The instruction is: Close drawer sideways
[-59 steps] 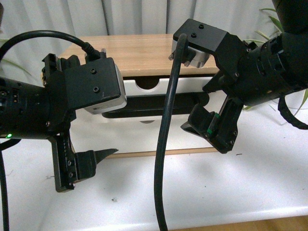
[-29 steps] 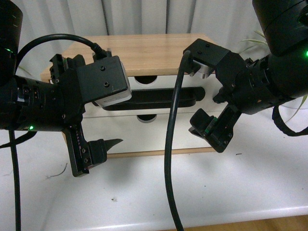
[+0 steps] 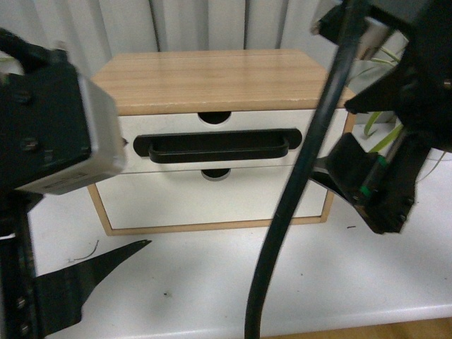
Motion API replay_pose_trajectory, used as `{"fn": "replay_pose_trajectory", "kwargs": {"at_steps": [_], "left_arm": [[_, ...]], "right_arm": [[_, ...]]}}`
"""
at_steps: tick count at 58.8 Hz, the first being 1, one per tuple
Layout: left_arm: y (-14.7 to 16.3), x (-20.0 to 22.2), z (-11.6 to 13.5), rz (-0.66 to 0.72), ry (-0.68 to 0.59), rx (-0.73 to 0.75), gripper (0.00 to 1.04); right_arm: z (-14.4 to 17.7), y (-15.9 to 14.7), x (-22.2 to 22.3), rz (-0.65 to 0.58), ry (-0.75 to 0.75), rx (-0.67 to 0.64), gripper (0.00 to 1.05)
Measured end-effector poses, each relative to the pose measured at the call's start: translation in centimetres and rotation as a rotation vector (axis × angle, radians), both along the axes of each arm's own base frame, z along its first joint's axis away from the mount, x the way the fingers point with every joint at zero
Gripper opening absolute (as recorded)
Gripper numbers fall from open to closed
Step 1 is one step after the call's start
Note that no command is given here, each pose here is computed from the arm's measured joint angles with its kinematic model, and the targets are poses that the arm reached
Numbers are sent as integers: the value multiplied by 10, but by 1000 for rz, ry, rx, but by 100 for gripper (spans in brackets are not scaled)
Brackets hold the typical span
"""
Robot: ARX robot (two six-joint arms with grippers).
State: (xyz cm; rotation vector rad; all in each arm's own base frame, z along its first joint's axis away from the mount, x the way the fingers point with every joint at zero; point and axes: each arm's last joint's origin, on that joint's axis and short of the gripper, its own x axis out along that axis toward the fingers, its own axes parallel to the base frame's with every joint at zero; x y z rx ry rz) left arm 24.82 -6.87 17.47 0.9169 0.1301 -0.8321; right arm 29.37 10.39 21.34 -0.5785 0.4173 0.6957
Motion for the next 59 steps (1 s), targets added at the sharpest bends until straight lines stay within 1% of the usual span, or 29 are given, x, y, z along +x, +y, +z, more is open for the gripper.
{"fn": "replay_pose_trajectory", "kwargs": {"at_steps": [7, 15, 17, 21, 22, 23, 26, 27, 31, 34, 38, 40, 43, 46, 55, 57, 58, 59], "left_arm": [[10, -24, 4, 32, -46, -44, 98], [21, -51, 11, 100, -127, -125, 98], [27, -65, 13, 155, -160, -174, 98], [37, -79, 12, 220, -173, -221, 98], [40, -83, 11, 243, -174, -234, 98], [46, -92, 9, 289, -177, -266, 98], [51, -100, 6, 334, -178, -294, 98], [56, -108, 4, 378, -173, -333, 98], [64, -122, -1, 443, -165, -406, 98], [67, -128, -4, 473, -156, -453, 98], [74, -135, -5, 543, -155, -529, 98], [80, -139, -3, 598, -151, -601, 98], [85, -141, -2, 657, -148, -672, 98], [85, -141, -3, 653, -124, -704, 98], [84, -141, -3, 656, -102, -734, 98], [83, -143, -5, 695, -92, -753, 93], [83, -144, -7, 735, -94, -768, 91], [81, -147, -14, 768, -82, -791, 85]], "right_arm": [[3, -7, -25, -29, -25, 35, 98], [9, -14, -58, -71, -66, 90, 98], [10, -19, -78, -100, -91, 123, 98], [6, -26, -97, -154, -100, 149, 98], [4, -27, -103, -169, -97, 154, 98], [-1, -33, -114, -214, -94, 165, 98], [-7, -37, -124, -250, -81, 177, 98], [-12, -39, -134, -281, -75, 188, 98], [-18, -43, -153, -320, -75, 222, 98], [-18, -45, -160, -343, -85, 242, 98], [-15, -49, -168, -389, -130, 307, 98], [-13, -53, -172, -430, -171, 364, 98], [-14, -57, -175, -484, -202, 390, 98], [-16, -58, -175, -496, -190, 392, 98], [-16, -57, -174, -502, -196, 405, 98], [-17, -57, -174, -534, -268, 451, 94], [-18, -57, -174, -561, -306, 482, 90], [-21, -59, -176, -596, -350, 509, 84]]}}
